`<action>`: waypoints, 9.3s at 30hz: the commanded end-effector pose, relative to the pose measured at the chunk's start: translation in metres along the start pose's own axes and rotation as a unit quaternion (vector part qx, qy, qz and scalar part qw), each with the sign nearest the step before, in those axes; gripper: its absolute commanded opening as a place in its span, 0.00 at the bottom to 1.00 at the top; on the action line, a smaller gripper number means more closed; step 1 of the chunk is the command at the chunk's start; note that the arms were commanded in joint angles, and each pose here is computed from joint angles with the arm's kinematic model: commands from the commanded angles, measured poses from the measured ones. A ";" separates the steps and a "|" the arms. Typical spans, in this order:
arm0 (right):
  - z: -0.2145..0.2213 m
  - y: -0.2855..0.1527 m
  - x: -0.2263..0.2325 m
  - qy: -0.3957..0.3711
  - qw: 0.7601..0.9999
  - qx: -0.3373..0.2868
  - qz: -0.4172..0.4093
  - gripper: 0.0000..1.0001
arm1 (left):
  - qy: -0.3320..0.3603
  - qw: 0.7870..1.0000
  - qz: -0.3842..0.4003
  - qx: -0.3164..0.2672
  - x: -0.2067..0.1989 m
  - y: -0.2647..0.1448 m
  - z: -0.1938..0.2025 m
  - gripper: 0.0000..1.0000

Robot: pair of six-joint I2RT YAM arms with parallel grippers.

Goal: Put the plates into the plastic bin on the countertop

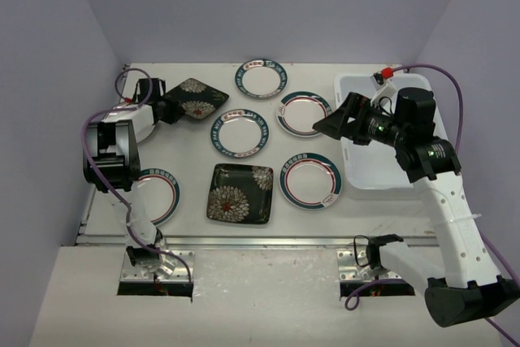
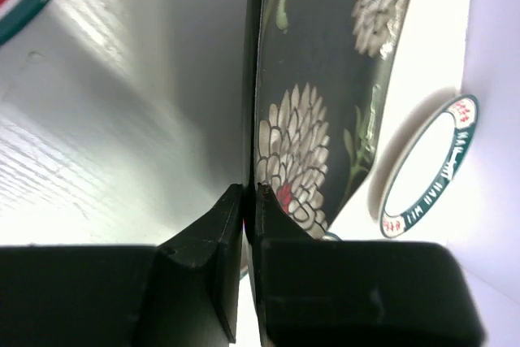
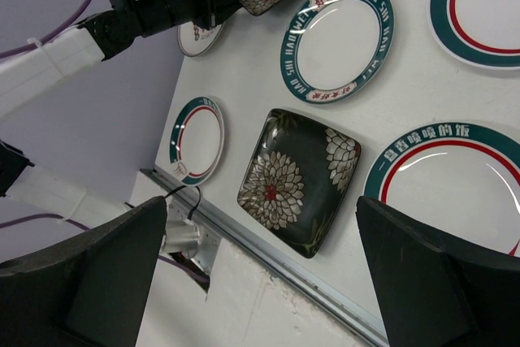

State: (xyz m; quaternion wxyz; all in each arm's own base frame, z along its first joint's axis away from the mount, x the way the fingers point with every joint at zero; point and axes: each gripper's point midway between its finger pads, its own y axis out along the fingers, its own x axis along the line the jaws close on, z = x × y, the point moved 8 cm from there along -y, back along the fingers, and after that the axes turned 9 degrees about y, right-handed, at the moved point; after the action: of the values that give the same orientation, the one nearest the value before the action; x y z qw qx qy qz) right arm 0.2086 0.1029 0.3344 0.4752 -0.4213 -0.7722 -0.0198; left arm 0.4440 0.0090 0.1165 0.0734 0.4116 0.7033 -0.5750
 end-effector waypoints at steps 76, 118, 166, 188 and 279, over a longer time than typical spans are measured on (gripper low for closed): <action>-0.072 -0.032 -0.147 0.414 0.801 -0.389 0.189 0.00 | 0.317 0.905 0.267 0.101 -0.054 -0.239 0.091 1.00; -0.087 0.051 -0.282 0.416 0.795 -0.351 0.268 0.39 | 0.370 0.884 0.249 0.143 -0.027 -0.246 0.102 1.00; -0.051 -0.012 0.002 -0.032 0.977 -0.008 -0.210 0.99 | 0.347 0.884 0.031 0.311 0.122 -0.106 0.192 0.42; -0.048 0.020 -0.029 0.029 0.985 0.050 -0.164 0.99 | 0.275 0.933 0.156 0.173 0.072 -0.178 0.167 0.00; -0.057 0.057 -0.267 0.406 0.754 -0.399 0.329 0.00 | 0.365 0.903 0.190 0.125 0.038 -0.233 0.128 1.00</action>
State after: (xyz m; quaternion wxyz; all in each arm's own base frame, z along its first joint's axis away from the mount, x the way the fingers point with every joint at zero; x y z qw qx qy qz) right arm 0.3070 -0.0489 0.1176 0.5463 -0.7620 -0.2055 -0.2803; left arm 0.2218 -0.0821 0.2224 -0.1414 0.7076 0.5221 -0.4547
